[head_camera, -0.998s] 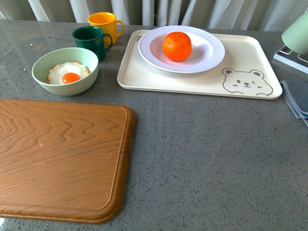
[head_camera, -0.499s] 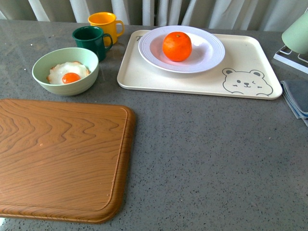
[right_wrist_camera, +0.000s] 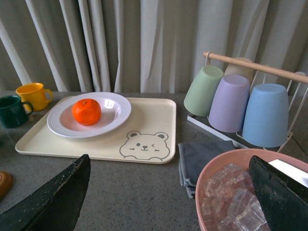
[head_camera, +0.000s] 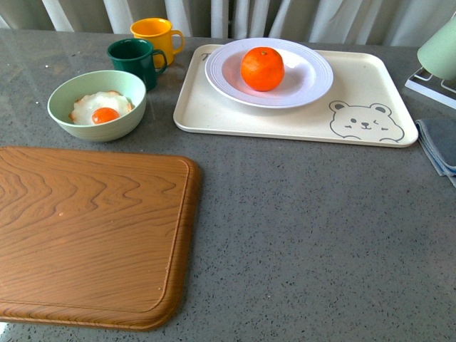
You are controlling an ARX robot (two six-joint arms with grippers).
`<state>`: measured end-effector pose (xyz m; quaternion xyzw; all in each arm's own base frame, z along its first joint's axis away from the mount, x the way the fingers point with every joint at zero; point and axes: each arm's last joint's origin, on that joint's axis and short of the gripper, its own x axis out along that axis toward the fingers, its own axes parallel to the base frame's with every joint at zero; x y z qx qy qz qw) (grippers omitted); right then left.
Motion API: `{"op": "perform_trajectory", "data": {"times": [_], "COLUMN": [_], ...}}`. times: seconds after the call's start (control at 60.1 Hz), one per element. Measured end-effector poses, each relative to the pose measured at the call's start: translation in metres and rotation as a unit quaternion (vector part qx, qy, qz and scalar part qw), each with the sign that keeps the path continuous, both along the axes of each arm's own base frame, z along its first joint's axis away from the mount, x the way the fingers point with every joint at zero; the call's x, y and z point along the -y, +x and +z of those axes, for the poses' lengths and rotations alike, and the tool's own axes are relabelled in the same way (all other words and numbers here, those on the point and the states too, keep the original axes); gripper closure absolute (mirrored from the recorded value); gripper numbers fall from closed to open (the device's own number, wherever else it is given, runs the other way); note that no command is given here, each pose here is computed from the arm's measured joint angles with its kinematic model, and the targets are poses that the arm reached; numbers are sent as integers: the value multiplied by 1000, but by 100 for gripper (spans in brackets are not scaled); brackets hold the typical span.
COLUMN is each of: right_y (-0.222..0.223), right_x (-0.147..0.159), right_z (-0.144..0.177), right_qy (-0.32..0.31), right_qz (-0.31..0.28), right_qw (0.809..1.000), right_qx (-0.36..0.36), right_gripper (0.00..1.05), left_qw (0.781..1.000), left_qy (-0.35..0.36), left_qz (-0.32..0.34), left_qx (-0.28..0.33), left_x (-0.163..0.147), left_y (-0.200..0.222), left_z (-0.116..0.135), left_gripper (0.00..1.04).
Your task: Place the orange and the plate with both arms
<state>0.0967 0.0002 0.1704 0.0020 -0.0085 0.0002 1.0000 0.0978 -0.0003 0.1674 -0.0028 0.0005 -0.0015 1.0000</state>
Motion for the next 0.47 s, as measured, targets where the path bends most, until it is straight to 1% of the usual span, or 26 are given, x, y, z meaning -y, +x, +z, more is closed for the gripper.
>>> {"op": "perform_trajectory", "data": {"times": [0.466], "right_y": [0], "right_x": [0], "right_z": [0], "right_qy": [0], "right_qz": [0], "right_qw": [1000], "right_qx": [0], "right_gripper": [9], "left_qw": [1000], "left_qy": [0], "left_qz": [0], "left_qx": [0], "left_x": [0], "left_y": [0], "left_z": [0], "left_gripper": [9]}}
